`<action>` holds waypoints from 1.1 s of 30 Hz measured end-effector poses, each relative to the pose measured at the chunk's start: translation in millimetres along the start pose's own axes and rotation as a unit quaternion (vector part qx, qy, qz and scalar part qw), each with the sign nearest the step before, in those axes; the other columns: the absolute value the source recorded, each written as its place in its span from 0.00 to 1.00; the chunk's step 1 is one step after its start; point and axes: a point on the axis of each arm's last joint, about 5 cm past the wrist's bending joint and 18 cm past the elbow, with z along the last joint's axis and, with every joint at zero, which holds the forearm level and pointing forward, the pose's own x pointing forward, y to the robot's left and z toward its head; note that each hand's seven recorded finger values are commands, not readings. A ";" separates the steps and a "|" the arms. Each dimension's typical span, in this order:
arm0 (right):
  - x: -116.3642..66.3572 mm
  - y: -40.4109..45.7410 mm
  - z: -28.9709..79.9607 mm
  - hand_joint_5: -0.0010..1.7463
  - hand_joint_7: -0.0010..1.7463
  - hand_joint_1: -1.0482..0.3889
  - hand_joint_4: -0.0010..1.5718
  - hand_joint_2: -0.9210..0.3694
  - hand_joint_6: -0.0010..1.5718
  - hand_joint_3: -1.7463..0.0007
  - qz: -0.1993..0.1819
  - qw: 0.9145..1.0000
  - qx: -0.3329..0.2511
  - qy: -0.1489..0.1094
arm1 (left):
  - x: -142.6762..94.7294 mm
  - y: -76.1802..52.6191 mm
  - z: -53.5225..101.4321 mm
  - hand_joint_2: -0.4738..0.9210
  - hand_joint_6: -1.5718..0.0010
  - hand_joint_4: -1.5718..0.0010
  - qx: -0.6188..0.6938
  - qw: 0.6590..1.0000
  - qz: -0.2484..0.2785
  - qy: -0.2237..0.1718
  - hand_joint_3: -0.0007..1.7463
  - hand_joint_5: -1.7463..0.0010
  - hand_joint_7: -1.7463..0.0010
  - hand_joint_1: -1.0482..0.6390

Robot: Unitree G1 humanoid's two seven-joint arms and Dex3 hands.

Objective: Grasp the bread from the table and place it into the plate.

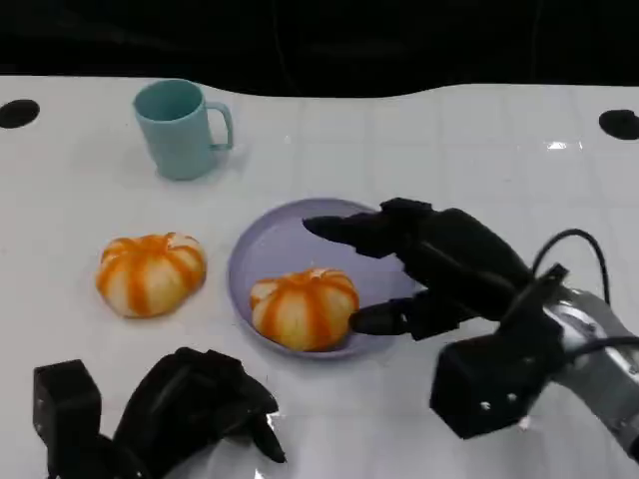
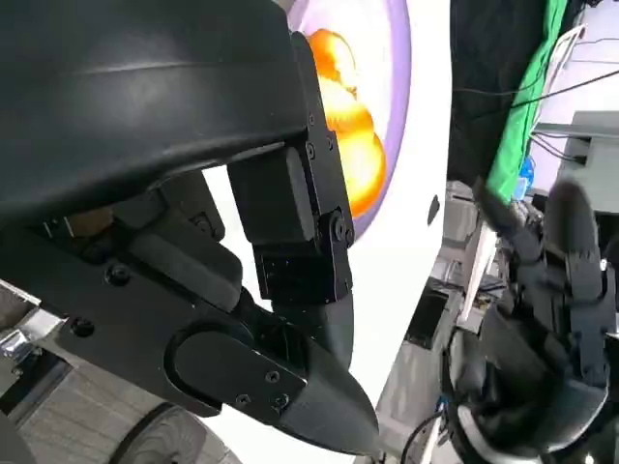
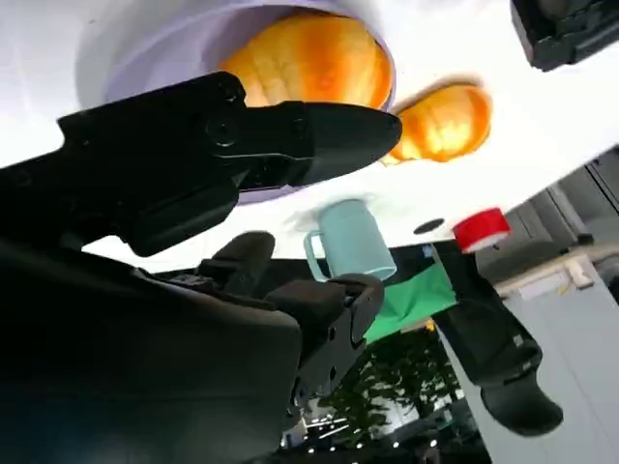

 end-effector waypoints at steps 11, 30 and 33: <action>-51.8 6.2 -6.9 1.00 0.84 0.35 0.39 0.00 0.32 0.78 -0.082 0.976 0.198 0.023 | 1.8 -1.5 -0.6 0.93 0.00 0.10 0.002 1.000 0.006 -0.001 0.00 0.58 0.88 0.00; -112.9 19.0 5.3 1.00 0.99 0.35 0.48 0.00 0.37 0.82 -0.136 0.907 0.386 0.103 | 1.1 -3.4 0.5 0.93 0.00 0.11 -0.001 1.000 0.005 -0.008 0.00 0.58 0.89 0.00; -117.8 25.8 8.0 1.00 0.99 0.35 0.48 0.00 0.37 0.82 -0.136 0.886 0.429 0.111 | 1.2 -3.5 1.2 0.93 0.00 0.11 0.000 1.000 0.004 -0.009 0.00 0.58 0.89 0.00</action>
